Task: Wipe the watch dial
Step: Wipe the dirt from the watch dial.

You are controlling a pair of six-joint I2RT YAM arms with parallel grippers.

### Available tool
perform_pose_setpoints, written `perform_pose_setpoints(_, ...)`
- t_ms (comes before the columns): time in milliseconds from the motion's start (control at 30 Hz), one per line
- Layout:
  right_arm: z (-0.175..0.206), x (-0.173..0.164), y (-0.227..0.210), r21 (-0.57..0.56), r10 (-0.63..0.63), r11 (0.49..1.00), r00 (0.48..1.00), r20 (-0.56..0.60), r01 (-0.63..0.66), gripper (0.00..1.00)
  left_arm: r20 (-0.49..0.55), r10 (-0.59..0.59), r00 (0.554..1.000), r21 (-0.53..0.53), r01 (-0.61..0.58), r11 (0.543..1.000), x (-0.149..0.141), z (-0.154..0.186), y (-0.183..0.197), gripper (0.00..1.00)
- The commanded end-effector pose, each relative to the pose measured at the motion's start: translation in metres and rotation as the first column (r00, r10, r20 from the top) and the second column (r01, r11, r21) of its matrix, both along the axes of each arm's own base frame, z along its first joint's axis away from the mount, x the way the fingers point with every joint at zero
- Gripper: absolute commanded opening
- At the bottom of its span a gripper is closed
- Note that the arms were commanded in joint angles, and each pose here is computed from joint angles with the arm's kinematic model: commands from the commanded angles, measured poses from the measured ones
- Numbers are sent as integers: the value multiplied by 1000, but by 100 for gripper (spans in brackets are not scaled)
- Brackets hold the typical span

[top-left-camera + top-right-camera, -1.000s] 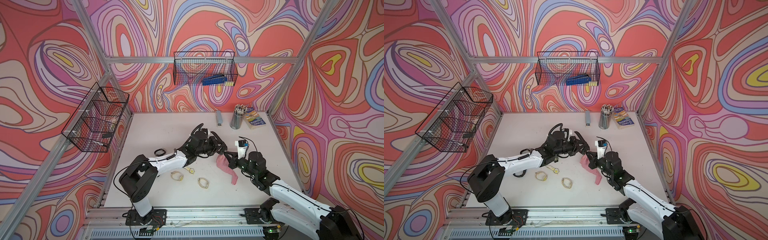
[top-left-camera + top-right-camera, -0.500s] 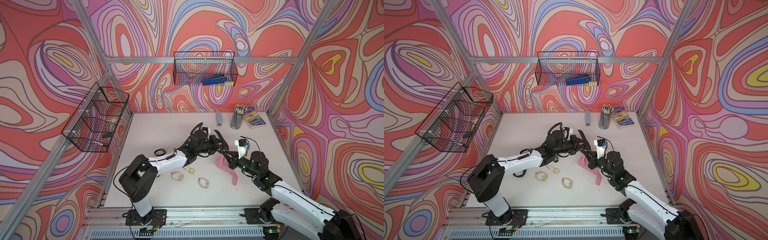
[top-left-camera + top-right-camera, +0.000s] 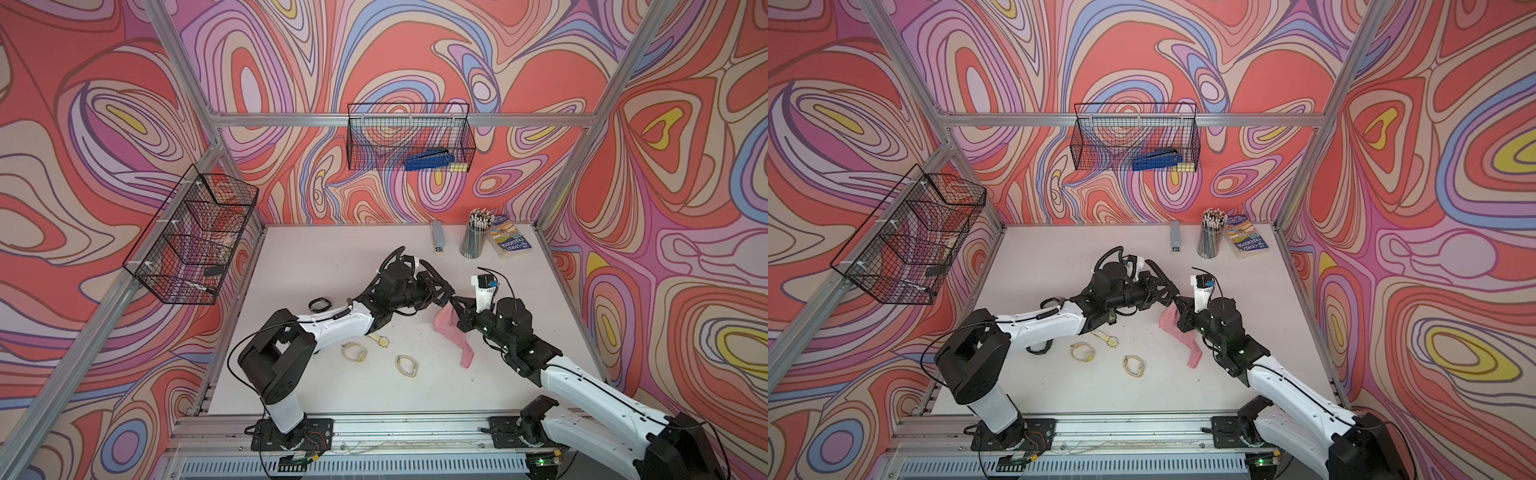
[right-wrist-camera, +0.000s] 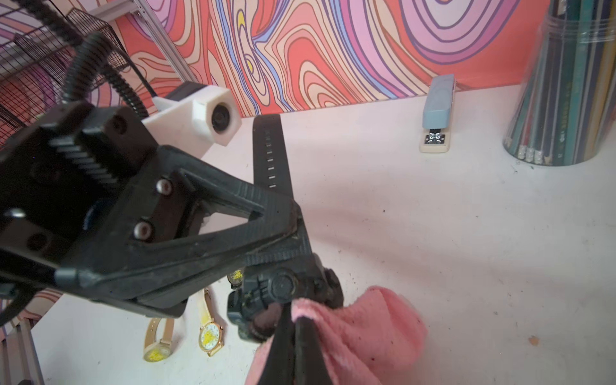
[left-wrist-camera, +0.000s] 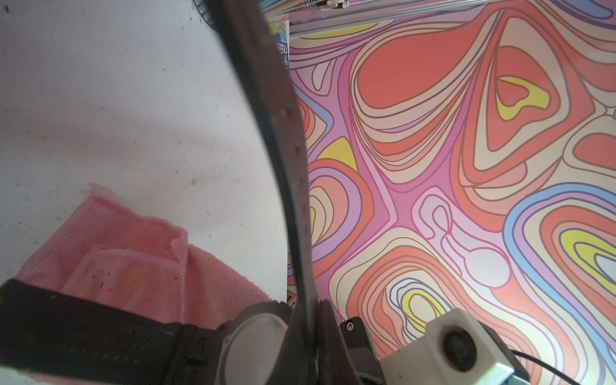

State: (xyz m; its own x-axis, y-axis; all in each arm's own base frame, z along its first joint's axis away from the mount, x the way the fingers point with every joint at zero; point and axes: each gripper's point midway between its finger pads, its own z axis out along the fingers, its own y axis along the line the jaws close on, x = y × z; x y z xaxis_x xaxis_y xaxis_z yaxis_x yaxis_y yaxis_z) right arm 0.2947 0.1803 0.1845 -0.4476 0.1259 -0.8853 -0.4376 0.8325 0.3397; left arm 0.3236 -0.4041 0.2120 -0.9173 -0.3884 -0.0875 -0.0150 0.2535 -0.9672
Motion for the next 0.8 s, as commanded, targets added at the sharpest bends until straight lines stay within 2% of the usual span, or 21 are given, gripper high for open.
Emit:
perform_pose_setpoints(0, -24, -2, 3, -47, 28, 998, 997, -69, -32, 0, 41, -90, 995, -58, 92, 994, -14, 29, -15, 0)
perform_pose_setpoints(167, -29, -8, 18, -7, 107, 994, 991, -79, -108, 0, 41, -83, 996, -60, 85, 995, -8, 31, -14, 0)
perform_pose_setpoints(433, 27, -15, 36, 100, 207, 972, 976, 68, -213, 0, 15, -86, 996, -26, 86, 996, -10, 13, -12, 0)
perform_pose_setpoints(633, 58, -12, 27, 130, 141, 978, 975, 172, -165, 0, -18, -88, 996, 20, 89, 996, -15, -9, -8, 0)
perform_pose_setpoints(767, 52, -1, 17, 109, 66, 991, 986, 155, -84, 0, -22, -83, 996, 28, 83, 996, -17, -13, -4, 0)
